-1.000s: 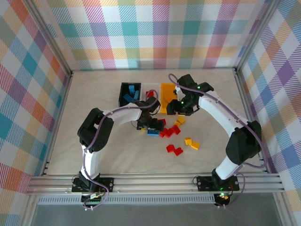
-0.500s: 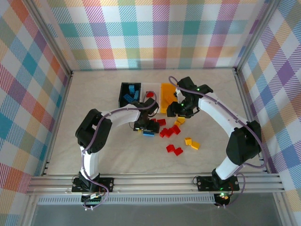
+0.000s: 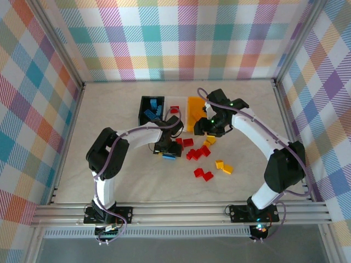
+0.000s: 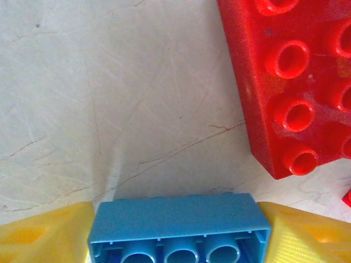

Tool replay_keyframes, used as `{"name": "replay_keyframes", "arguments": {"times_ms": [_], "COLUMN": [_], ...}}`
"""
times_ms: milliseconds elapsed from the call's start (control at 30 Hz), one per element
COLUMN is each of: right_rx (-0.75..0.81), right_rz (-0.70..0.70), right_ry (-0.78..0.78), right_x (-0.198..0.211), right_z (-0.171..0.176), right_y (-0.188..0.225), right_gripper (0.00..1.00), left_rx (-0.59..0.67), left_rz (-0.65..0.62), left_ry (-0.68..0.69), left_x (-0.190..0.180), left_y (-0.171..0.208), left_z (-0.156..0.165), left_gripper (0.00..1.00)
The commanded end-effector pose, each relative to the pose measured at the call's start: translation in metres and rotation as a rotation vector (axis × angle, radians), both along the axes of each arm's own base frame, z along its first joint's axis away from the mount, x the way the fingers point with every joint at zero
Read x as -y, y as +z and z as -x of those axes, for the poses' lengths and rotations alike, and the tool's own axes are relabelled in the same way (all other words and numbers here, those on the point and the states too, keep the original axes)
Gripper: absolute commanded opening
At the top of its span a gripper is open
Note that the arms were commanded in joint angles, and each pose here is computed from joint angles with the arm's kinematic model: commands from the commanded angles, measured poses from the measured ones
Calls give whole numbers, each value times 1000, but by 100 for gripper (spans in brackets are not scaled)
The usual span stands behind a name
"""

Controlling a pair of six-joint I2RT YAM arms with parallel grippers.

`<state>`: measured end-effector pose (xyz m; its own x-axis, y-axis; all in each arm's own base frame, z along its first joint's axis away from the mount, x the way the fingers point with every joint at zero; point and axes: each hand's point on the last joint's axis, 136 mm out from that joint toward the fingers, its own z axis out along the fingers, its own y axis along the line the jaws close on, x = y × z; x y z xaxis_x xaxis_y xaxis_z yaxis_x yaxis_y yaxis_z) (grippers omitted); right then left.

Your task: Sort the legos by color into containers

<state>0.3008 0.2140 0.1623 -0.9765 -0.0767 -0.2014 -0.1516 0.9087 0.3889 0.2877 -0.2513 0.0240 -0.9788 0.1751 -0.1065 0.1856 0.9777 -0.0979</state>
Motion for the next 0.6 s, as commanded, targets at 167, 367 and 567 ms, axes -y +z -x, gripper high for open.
{"name": "replay_keyframes", "arguments": {"times_ms": [167, 367, 567], "right_rx": [11, 18, 13], "right_rz": [-28, -33, -60], "right_ry": [1, -8, -15], "right_x": [-2, -2, -7], "right_z": [5, 4, 0], "right_y": [7, 7, 5], "right_gripper": [58, 58, 58], "left_rx": [-6, 43, 110], "left_rz": [-16, 4, 40], "left_ry": [35, 45, 98], "left_x": [-10, -16, -42], "left_y": [4, 39, 89], "left_z": [4, 2, -17], "left_gripper": [58, 58, 59]}}
